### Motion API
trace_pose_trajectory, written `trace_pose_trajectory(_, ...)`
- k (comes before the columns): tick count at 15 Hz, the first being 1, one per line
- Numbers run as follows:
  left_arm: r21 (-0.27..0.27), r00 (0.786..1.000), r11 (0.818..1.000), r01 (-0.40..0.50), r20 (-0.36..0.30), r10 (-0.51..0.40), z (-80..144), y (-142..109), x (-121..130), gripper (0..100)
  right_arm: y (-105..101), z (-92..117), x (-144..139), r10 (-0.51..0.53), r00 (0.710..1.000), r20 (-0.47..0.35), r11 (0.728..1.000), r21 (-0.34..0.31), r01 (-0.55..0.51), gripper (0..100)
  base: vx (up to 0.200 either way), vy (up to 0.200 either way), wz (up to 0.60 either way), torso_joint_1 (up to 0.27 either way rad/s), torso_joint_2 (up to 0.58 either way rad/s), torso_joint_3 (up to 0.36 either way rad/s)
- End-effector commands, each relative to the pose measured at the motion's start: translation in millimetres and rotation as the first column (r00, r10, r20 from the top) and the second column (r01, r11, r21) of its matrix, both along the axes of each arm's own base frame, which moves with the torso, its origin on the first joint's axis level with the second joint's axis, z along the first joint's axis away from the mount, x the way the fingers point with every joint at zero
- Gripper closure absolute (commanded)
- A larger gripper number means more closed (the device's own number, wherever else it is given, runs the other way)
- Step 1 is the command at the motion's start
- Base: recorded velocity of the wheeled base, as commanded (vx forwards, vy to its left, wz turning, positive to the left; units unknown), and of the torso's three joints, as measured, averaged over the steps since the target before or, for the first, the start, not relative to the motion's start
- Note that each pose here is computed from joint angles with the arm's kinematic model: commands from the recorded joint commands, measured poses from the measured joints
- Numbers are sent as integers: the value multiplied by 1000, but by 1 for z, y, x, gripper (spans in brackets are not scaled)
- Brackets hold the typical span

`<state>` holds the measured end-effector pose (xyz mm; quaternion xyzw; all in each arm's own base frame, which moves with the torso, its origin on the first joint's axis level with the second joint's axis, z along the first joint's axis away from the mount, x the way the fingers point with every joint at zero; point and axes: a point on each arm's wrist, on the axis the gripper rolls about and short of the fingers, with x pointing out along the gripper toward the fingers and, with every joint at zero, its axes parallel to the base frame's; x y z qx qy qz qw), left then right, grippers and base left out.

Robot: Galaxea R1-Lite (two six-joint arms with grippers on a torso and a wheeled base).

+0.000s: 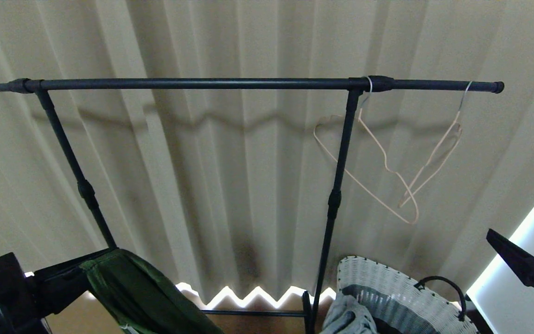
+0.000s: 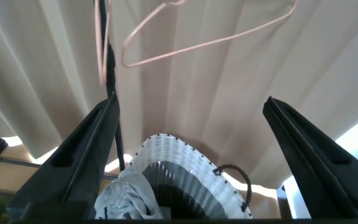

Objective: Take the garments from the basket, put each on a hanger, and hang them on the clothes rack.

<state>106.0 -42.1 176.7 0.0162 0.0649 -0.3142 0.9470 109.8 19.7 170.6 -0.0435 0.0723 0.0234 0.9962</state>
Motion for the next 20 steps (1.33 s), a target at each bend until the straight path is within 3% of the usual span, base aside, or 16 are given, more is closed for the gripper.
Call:
trace_pose_trajectory(1,8,999,999,31,-43,-31,-2,-8,10,100,2,9,12,0,1000,-3,1000,2,0,0,0,0,0,0,0,0)
trace_pose_trajectory(4,25,995,999,37,-96,-34,-11,-12,20,100,7,28,34,-4,1000,18,1000,12,4,0,0,0,0,0,0,0)
trace_pose_trajectory(7,8,998,1000,23,-60,-22,-13,-14,29,100,13,37,85,-36,999,-27,999,2,36,0,0,0,0,0,0,0)
trace_pose_trajectory(10,25,998,1000,-7,-57,8,-19,-11,24,100,17,39,128,-59,996,-64,998,-8,59,0,0,0,0,0,0,0)
trace_pose_trajectory(14,9,1000,1000,-23,-13,23,-12,-8,17,100,22,47,163,-69,992,-108,998,-2,69,0,0,0,0,0,0,0)
trace_pose_trajectory(17,1,999,999,-37,7,37,-10,-6,14,100,19,43,192,-182,975,-126,983,-25,180,0,0,0,0,0,0,0)
trace_pose_trajectory(20,-5,998,999,-54,21,54,-7,-3,13,100,14,39,198,-221,962,-158,975,-42,217,0,0,0,0,0,0,0)
